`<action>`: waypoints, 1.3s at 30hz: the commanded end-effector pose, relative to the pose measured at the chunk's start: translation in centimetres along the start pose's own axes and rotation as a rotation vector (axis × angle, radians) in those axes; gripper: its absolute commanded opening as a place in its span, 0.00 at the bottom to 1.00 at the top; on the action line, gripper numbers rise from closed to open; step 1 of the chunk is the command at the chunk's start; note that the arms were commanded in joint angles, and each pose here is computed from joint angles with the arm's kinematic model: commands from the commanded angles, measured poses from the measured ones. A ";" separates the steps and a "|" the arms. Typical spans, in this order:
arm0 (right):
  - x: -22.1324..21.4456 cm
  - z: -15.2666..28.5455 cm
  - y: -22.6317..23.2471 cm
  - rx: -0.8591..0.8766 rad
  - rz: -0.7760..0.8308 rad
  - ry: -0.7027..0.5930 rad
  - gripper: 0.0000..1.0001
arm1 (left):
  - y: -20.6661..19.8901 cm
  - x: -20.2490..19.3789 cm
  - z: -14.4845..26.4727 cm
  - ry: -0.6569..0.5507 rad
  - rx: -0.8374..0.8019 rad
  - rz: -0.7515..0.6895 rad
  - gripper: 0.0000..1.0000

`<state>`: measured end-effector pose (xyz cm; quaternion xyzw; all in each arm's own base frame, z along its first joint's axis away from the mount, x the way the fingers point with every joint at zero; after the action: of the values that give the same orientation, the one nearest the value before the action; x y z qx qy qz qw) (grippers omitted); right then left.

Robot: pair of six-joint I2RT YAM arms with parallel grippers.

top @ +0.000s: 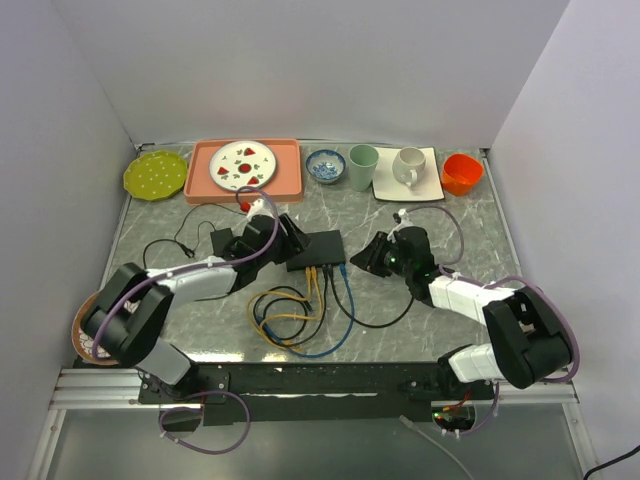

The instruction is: Pull the plug from the switch port

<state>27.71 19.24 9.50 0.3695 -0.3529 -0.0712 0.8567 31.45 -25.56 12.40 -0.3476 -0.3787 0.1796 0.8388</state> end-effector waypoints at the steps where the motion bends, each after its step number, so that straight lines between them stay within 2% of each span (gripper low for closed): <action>1: 1.6 -0.5 -0.9 -0.069 -0.026 -0.037 0.28 | -0.7 -1.5 -1.2 0.068 -0.051 0.009 0.62; 2: 1.4 -1.0 -1.8 -0.110 -0.058 -0.029 0.26 | -0.7 -1.6 -1.5 0.071 -0.049 0.014 0.62; 6: 2.5 -3.1 -2.5 -0.170 -0.128 -0.008 0.09 | -0.9 -1.6 -2.8 0.088 -0.009 0.027 0.60; 11: 2.2 -5.8 -3.5 -0.223 -0.157 0.083 0.00 | 2.0 -2.6 -3.8 0.112 0.138 0.039 0.57; 25: 0.5 -9.9 -1.3 -0.144 -0.125 0.197 0.00 | 5.5 -1.1 -3.1 0.072 0.233 0.113 0.60; 34: 1.4 -9.8 -0.1 -0.132 -0.093 0.186 0.01 | 6.2 0.7 -1.9 0.020 0.260 0.137 0.63; 37: 2.9 -8.0 -0.3 -0.163 -0.069 0.110 0.06 | 5.6 1.9 -1.2 -0.024 0.259 0.127 0.67; 39: 3.0 -6.7 -0.7 -0.176 -0.057 0.085 0.14 | 4.4 2.7 -0.7 -0.049 0.208 0.124 0.69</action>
<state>34.47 23.10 4.31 0.3152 -0.2437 -0.1147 0.9100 33.90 -22.54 8.70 -0.2858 -0.3323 0.2737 0.8561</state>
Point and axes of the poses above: each gripper's point midway between its finger pads, its own z axis back along the fingers, its own y axis along the line the jaws close on, x = y × z, the point moved 3 cm from there along z, back along the fingers, and after that the axes turned 2 degrees about z, right-handed, at the moved point
